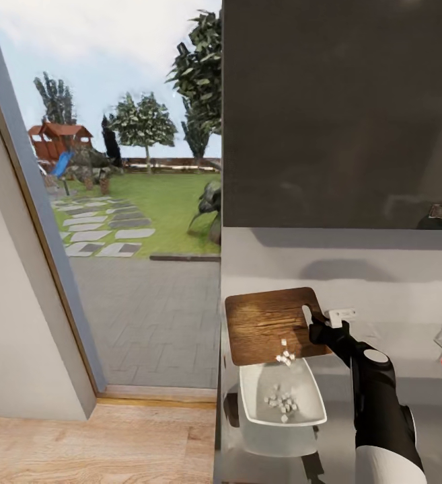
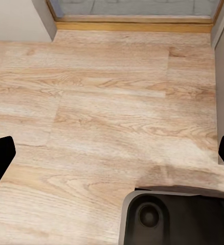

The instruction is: In the kitchen, take the Vidalia onion out of the sink, dice it on the chopping board with the paring knife, put the diced onion into the bowl on the countertop, then place both the paring knife and the chopping board into the sink.

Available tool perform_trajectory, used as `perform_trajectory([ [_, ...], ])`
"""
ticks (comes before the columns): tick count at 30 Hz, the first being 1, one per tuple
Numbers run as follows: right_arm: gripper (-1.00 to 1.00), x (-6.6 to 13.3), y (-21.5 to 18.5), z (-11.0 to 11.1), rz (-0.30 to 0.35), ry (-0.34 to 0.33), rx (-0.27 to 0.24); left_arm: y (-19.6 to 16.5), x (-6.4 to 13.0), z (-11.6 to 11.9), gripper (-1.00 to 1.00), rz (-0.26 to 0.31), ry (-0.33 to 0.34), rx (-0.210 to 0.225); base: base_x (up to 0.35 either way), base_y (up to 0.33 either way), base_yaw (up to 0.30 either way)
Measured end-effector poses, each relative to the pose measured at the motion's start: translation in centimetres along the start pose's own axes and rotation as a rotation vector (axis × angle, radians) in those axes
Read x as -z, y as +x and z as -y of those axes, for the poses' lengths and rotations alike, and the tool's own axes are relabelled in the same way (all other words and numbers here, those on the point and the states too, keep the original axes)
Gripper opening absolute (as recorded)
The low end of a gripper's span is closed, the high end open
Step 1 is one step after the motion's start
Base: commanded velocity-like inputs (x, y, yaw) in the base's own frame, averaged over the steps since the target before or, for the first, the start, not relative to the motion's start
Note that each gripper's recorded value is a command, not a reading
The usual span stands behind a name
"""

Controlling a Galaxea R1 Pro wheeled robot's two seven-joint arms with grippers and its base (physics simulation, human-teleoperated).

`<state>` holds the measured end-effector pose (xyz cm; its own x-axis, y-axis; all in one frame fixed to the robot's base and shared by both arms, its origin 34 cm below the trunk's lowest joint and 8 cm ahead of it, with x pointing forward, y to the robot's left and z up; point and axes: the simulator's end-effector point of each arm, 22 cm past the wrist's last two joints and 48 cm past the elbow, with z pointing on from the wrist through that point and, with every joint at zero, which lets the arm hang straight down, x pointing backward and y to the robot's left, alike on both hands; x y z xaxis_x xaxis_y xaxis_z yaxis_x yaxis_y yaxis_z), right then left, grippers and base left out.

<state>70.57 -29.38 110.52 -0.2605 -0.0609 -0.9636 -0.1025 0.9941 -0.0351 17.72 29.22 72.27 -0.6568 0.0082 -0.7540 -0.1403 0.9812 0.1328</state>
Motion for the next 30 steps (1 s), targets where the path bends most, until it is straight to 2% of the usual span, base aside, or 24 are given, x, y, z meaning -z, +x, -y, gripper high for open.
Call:
perform_trajectory([
  [14, -1.0, -0.23, 0.55, -0.31, -0.009, -0.008, -0.003, 0.0, -0.01, 0.0, 1.0, 0.0, 0.0, 0.0, -0.01, -0.009, 0.0],
  [30, -1.0, -0.29, 0.8, -0.31, -0.022, -0.001, -0.011, 0.0, -0.02, 0.02, 1.0, -0.001, 0.001, 0.0, -0.241, -0.211, 0.0],
])
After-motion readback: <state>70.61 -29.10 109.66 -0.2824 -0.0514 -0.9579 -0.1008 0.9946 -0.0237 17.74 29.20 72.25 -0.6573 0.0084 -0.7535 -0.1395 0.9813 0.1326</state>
